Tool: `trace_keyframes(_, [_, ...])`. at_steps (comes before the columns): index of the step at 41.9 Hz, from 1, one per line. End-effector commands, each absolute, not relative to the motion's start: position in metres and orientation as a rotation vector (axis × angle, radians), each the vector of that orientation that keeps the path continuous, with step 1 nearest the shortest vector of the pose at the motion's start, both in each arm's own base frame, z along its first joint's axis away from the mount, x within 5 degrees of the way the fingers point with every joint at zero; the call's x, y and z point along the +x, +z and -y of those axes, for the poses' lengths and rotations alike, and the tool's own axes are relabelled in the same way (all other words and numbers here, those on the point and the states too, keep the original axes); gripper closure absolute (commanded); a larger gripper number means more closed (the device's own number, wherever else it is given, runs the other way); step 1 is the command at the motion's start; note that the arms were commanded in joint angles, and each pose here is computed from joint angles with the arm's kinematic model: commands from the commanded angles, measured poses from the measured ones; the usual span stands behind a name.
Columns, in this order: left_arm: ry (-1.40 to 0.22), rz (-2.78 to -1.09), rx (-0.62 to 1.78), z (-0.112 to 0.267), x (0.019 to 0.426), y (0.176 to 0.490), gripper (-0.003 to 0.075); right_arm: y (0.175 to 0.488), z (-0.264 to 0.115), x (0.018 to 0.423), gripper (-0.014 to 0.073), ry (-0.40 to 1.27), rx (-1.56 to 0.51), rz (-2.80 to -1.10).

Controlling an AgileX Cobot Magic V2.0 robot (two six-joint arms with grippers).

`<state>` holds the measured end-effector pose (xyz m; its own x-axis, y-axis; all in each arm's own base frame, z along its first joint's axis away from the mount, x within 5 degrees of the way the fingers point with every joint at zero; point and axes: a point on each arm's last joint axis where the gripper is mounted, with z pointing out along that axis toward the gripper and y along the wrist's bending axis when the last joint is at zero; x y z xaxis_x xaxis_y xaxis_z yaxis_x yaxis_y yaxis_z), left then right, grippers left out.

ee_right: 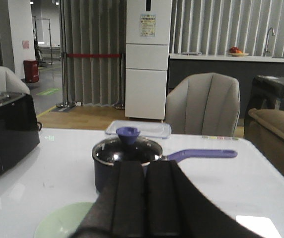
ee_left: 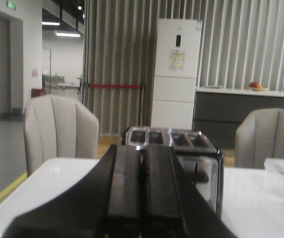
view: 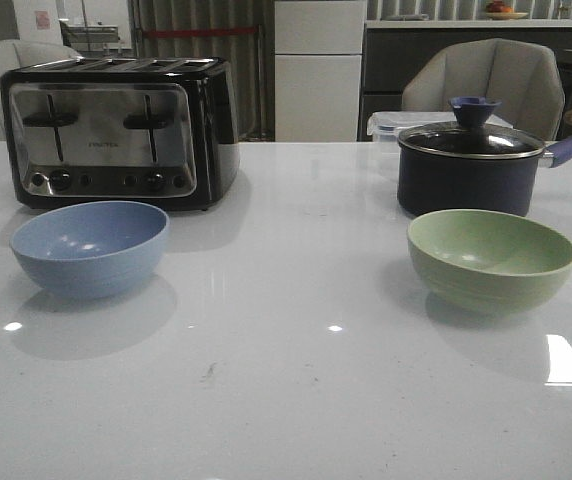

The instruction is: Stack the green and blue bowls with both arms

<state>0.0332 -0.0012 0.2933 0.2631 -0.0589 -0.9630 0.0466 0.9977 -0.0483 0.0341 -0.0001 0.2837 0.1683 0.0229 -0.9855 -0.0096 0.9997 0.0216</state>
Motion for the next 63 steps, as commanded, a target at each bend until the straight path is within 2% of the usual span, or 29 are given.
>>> trace_keyframes(1, [-0.089,-1.209,-0.010,0.001,0.022,0.339,0.0627,0.324,0.001,0.027,0.0540,0.010,0.010,-1.357])
trace_keyframes(6, [-0.090,-1.231,-0.007,0.001,0.021,0.370,0.0627,0.349,0.001,0.032,0.0540,0.007,0.014,-1.456])
trace_keyframes(13, [-0.089,-1.428,-0.003,0.003,0.041,0.389,0.0627,0.369,0.001,0.053,0.0540,0.003,0.019,-1.640])
trace_keyframes(22, [-0.086,-1.745,0.000,0.005,0.078,0.366,0.0627,0.349,0.001,0.092,0.0540,-0.003,0.024,-1.937])
trace_keyframes(27, [-0.084,-1.864,0.000,0.006,0.094,0.355,0.0627,0.336,0.001,0.108,0.0540,-0.006,0.025,-2.073])
trace_keyframes(41, [-0.085,-2.004,-0.005,0.007,0.126,0.340,0.0627,0.313,0.001,0.145,0.0540,-0.010,0.025,-2.266])
trace_keyframes(44, [-0.084,-2.031,-0.005,0.007,0.131,0.336,0.0624,0.308,0.001,0.150,0.0512,-0.011,0.025,-2.297])
trace_keyframes(46, [-0.084,-2.038,-0.005,0.007,0.133,0.335,0.0603,0.305,0.001,0.154,0.0454,-0.012,0.025,-2.316])
trace_keyframes(49, [-0.083,-2.052,-0.004,0.007,0.137,0.333,0.0517,0.301,0.001,0.159,0.0314,-0.012,0.025,-2.338])
trace_keyframes(51, [-0.069,-2.061,0.017,0.007,0.139,0.332,0.0431,0.299,0.001,0.163,0.0209,-0.012,0.024,-2.346])
trace_keyframes(52, [-0.069,-2.061,0.017,0.008,0.139,0.332,0.0363,0.298,0.001,0.165,0.0158,-0.011,0.025,-2.349])
trace_keyframes(54, [-0.069,-2.065,0.017,0.008,0.141,0.331,0.0274,0.296,0.000,0.170,0.0092,0.001,0.031,-2.362])
trace_keyframes(58, [-0.068,-2.071,0.043,0.009,0.142,0.330,0.0181,0.293,-0.002,0.180,0.0062,0.031,0.049,-2.397])
trace_keyframes(63, [-0.102,-2.069,0.121,0.018,0.142,0.330,0.0183,0.292,-0.003,0.199,0.0064,0.063,0.070,-2.434])
